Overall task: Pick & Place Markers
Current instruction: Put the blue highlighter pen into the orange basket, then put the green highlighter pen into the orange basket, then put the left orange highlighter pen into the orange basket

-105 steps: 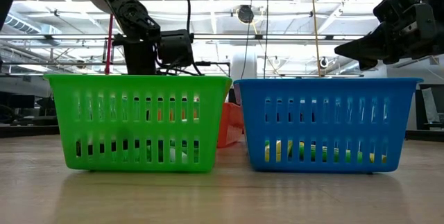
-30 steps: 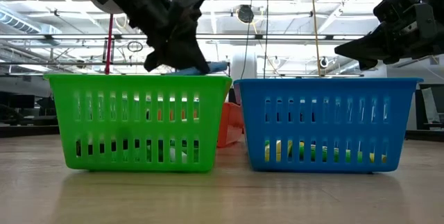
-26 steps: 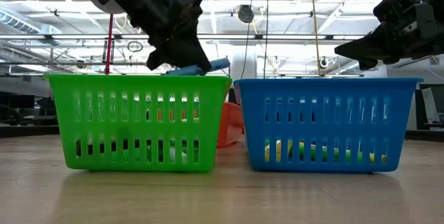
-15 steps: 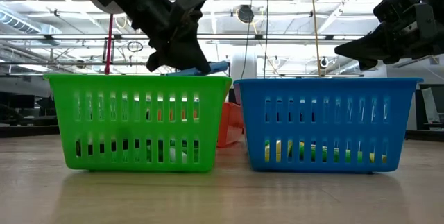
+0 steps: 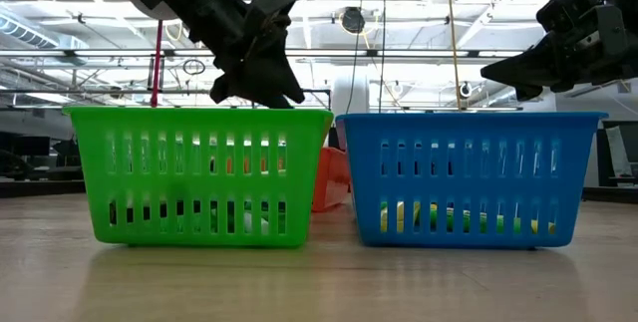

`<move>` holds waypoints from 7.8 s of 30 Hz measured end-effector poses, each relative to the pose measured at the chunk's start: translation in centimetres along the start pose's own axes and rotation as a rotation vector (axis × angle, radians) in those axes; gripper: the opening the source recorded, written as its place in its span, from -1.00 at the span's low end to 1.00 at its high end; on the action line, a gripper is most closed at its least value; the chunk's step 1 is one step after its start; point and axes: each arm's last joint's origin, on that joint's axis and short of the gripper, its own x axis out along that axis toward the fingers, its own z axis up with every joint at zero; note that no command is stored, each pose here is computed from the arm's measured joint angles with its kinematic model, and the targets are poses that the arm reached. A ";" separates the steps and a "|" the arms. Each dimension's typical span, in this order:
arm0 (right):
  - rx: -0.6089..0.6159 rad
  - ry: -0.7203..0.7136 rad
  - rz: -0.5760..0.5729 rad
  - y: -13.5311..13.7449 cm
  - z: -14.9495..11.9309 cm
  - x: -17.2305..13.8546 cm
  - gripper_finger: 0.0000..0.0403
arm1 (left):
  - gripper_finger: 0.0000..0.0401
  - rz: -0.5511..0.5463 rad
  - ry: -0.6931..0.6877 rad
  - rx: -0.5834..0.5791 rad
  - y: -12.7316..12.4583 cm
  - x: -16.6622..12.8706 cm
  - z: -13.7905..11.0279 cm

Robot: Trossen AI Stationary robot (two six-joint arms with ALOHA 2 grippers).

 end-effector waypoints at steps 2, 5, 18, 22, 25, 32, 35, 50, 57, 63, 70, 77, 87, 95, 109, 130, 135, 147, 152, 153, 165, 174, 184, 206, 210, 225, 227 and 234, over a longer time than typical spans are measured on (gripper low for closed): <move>0.000 0.000 0.000 0.0 0.0 0.0 -0.96 | -0.19 0.002 -0.001 0.003 0.0 0.0 0.0; 0.000 0.000 0.000 0.0 0.0 0.0 -0.96 | -0.08 0.024 -0.014 0.007 0.1 0.0 0.0; 0.000 0.000 0.000 0.0 0.0 0.0 -0.96 | 0.03 0.363 -0.145 -0.055 4.4 0.2 2.0; 0.000 0.000 0.000 0.0 0.0 0.0 -0.96 | 0.03 0.434 -0.119 -0.137 6.4 0.2 2.2; 0.000 0.000 0.000 0.0 0.0 0.0 -0.96 | 0.03 0.469 -0.124 -0.234 7.7 0.7 1.9; 0.000 0.000 0.000 0.0 0.0 0.0 -0.96 | 0.03 0.567 -0.062 -0.319 10.7 3.5 0.3; 0.000 0.001 0.000 0.0 0.0 0.0 -0.96 | 0.03 0.581 -0.046 -0.339 11.8 4.7 -0.1; 0.000 0.003 0.000 0.0 0.0 0.0 -0.96 | 0.03 0.493 0.058 -0.348 13.3 6.7 -0.9; 0.000 0.002 0.000 0.0 0.0 0.0 -0.96 | 0.03 0.474 0.081 -0.202 12.3 4.1 0.2; 0.000 0.002 0.000 0.0 0.0 0.0 -0.96 | 0.03 0.462 0.088 -0.088 10.0 1.7 0.3; 0.000 0.002 0.000 0.0 0.0 0.0 -0.96 | 0.03 0.350 0.234 0.101 7.4 1.5 -2.0; 0.000 0.000 0.000 0.0 0.0 0.0 -0.96 | 0.03 0.348 0.285 0.102 7.1 1.6 -2.6; 0.000 0.002 0.000 0.0 0.0 0.0 -0.96 | 0.03 0.348 0.402 0.031 6.7 1.1 -3.9; 0.000 0.002 0.000 0.0 0.0 0.0 -0.96 | 0.03 0.278 0.406 0.079 5.3 1.1 -4.4; 0.000 0.002 0.000 0.0 0.0 0.0 -0.96 | -0.10 0.305 0.504 0.239 4.8 3.4 -6.7; 0.000 0.002 0.000 0.0 0.0 0.0 -0.96 | -0.53 0.304 0.409 0.252 4.4 4.1 -6.0; 0.000 0.002 0.000 0.0 0.0 0.0 -0.96 | -0.64 0.325 0.441 0.228 4.6 3.9 -6.2; 0.000 0.003 0.000 0.0 0.0 0.0 -0.96 | -0.64 0.431 0.432 0.298 5.0 3.5 -6.3; 0.000 0.003 0.000 0.0 0.0 0.0 -0.96 | -0.62 0.532 0.382 0.302 5.3 2.3 -5.8; 0.000 0.003 0.000 0.0 0.0 0.0 -0.96 | -0.61 0.556 0.362 0.294 5.3 1.9 -5.5; 0.000 0.002 0.000 0.0 0.0 0.0 -0.96 | -0.62 0.500 0.143 0.219 3.3 -1.1 -3.6; 0.000 0.002 0.000 0.0 0.0 0.0 -0.96 | -0.55 0.189 -0.129 0.022 -0.2 -2.1 -1.3; 0.000 0.001 0.000 0.0 0.0 0.0 -0.96 | -0.60 0.011 -0.170 -0.149 -1.1 -1.2 -0.5; 0.000 0.001 0.000 0.0 0.0 0.0 -0.96 | -0.42 -0.001 -0.169 -0.056 -0.3 0.6 -0.2; 0.000 0.001 0.000 0.0 0.0 0.0 -0.96 | -0.42 0.028 -0.178 -0.013 0.6 0.7 0.3; 0.000 0.001 0.000 0.0 0.0 0.0 -0.96 | -0.16 0.493 -0.053 -0.451 14.4 0.1 2.6; 0.000 0.001 0.000 0.0 0.0 0.0 -0.96 | -0.05 0.494 -0.056 -0.569 16.5 -0.3 3.0; 0.000 0.001 0.000 0.0 0.0 0.0 -0.96 | 0.18 0.506 -0.110 -0.707 20.2 -1.4 3.8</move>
